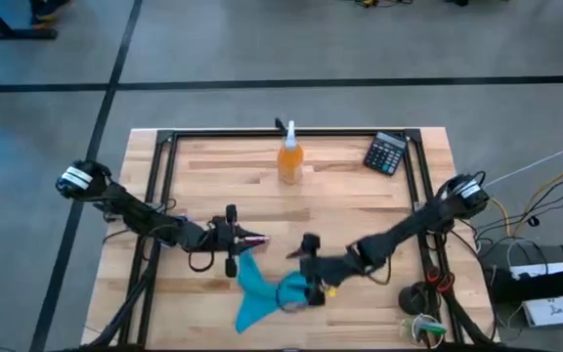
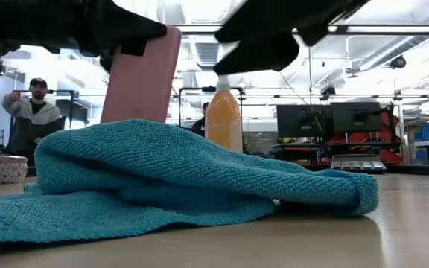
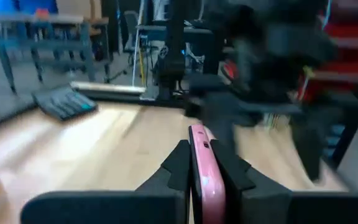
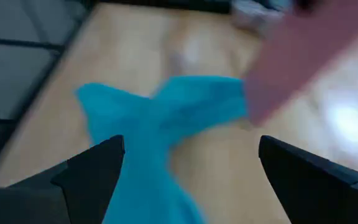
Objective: Apply microfiber cloth
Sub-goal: Spray the back of the pink cellphone using yellow spray bottle
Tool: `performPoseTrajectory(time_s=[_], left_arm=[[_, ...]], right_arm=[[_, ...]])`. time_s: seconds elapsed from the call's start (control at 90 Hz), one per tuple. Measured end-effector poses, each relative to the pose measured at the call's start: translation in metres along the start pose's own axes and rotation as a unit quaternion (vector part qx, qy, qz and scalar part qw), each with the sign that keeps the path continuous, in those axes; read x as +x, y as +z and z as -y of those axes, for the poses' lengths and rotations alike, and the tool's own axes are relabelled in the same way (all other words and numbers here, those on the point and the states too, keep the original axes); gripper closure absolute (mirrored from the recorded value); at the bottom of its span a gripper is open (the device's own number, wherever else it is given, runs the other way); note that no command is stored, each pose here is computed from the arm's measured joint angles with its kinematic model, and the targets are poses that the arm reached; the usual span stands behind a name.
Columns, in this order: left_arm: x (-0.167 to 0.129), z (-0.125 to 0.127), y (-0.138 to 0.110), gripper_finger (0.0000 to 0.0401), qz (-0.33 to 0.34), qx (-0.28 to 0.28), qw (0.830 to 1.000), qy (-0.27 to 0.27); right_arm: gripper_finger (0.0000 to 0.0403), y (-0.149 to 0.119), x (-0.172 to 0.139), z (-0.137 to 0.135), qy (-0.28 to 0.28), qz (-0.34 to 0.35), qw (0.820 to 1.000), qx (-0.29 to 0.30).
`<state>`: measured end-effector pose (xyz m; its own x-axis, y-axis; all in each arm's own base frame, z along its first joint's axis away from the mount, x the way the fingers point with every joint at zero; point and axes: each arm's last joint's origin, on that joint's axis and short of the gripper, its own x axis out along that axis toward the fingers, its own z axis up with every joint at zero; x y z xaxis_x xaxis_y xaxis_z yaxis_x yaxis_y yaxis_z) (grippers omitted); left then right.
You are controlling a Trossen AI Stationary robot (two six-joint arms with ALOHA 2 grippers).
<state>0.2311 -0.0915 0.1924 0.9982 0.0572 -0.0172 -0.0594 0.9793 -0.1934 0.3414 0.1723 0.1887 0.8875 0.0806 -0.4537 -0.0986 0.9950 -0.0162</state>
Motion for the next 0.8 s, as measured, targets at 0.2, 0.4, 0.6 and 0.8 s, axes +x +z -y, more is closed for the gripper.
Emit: performPoseTrajectory(time_s=[0.2,0.4,0.6,0.8], left_arm=[[0.000,-0.001,-0.001,0.0384,0.009,-0.085,0.996,0.038],[0.004,0.000,-0.018,0.0384,-0.012,-0.119,0.992,0.051],[0.004,0.016,-0.028,0.0384,0.008,-0.142,0.990,0.000],[-0.002,0.027,-0.028,0.0384,0.015,-0.152,0.988,-0.029]], right_arm=[[0.0049,-0.020,0.032,-0.012,-0.004,-0.025,1.000,0.014],[0.0049,-0.033,0.053,-0.018,-0.008,-0.053,0.999,0.009],[0.0049,-0.033,0.054,-0.018,-0.012,-0.061,0.998,0.027],[0.0056,-0.038,0.054,-0.012,-0.028,-0.088,0.995,0.035]])
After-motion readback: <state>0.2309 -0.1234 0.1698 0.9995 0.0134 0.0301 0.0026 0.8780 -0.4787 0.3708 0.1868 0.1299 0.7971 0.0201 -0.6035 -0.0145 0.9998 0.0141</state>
